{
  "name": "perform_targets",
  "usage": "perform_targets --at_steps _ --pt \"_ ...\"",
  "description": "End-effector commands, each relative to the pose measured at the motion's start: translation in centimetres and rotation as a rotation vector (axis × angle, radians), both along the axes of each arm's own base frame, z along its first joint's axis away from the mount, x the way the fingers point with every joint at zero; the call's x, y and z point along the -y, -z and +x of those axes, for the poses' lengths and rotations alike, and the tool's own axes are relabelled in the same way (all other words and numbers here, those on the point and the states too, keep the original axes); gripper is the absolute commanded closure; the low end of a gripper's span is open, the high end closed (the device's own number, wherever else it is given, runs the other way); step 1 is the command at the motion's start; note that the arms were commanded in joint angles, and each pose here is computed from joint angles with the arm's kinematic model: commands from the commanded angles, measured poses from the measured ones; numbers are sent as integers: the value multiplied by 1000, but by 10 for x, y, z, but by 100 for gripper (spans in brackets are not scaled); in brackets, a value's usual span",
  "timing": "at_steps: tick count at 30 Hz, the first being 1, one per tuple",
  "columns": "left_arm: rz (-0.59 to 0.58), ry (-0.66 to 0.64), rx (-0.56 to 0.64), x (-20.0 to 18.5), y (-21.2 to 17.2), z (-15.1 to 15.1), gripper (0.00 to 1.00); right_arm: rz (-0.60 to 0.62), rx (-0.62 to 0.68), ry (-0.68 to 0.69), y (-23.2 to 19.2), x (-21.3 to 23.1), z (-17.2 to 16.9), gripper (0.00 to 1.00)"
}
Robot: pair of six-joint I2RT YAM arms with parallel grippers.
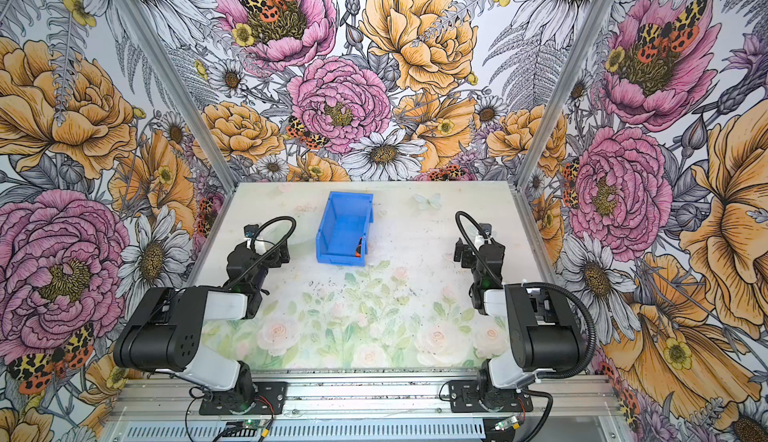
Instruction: Put the screwdriver in the bin
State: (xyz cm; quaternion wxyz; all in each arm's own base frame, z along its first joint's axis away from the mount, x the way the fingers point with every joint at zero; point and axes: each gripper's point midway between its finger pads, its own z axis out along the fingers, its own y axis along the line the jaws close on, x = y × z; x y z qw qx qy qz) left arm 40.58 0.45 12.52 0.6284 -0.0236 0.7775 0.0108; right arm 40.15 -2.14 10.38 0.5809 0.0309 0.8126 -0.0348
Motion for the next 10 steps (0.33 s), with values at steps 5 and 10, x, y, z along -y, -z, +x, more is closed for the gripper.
perform_targets --at_steps 5,10 --pt "42 -26 48 1 -6 -5 1 9 38 -22 -7 -2 3 1" --pt "29 -15 37 0 -5 -3 1 7 37 -23 -7 -2 3 1"
